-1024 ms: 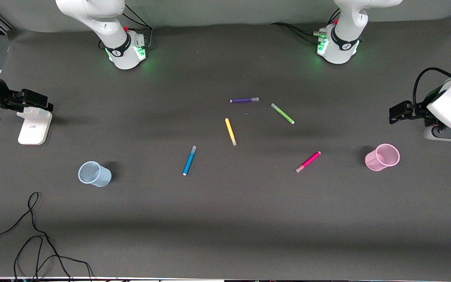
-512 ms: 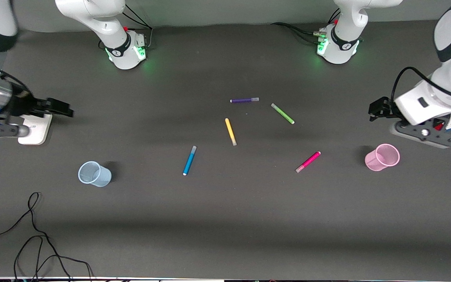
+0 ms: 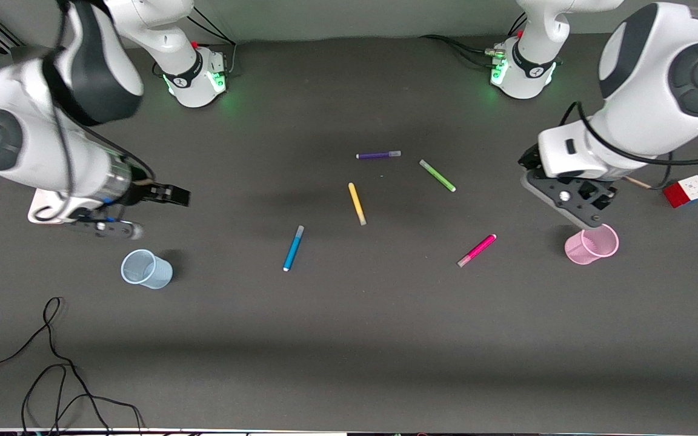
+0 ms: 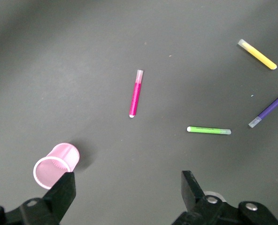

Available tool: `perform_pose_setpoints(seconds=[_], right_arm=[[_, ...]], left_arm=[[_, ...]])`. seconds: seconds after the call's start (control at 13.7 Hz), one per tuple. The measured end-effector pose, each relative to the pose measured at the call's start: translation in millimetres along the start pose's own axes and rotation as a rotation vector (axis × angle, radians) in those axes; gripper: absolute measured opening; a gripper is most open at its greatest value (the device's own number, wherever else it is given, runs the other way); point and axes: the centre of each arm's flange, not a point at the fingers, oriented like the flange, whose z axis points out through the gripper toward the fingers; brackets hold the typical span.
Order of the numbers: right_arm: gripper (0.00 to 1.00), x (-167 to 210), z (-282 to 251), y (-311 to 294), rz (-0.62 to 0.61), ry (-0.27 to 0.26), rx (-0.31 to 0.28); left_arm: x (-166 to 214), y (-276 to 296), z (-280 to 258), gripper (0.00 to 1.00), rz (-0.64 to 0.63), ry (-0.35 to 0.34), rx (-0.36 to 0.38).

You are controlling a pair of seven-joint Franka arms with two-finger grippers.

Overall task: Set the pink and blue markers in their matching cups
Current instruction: 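Move the right gripper to the blue marker while the left gripper reaches the pink marker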

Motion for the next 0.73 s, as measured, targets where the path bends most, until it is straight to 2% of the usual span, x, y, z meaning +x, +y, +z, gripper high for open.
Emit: perform_pose_setpoints(seconds=[0.22, 0.37, 0.51, 0.73], right_arm=[[1.0, 6, 51, -14, 0.077, 0.003, 0.104], [1.0, 10, 89, -23, 0.158, -0.016, 0.151], [1.0, 11, 122, -45, 0.23, -0.024, 0.154], [1.0, -1, 173, -96, 0.297, -0.006, 0.139]], left_arm=[[1, -2, 4, 1.0, 0.028, -0.006, -0.005], [2, -7, 17, 1.0, 0.032, -0.003, -0.005], [7, -9, 48, 1.0, 0.035, 0.017, 0.004], [9, -7, 110, 1.0, 0.042, 0.042, 0.014]])
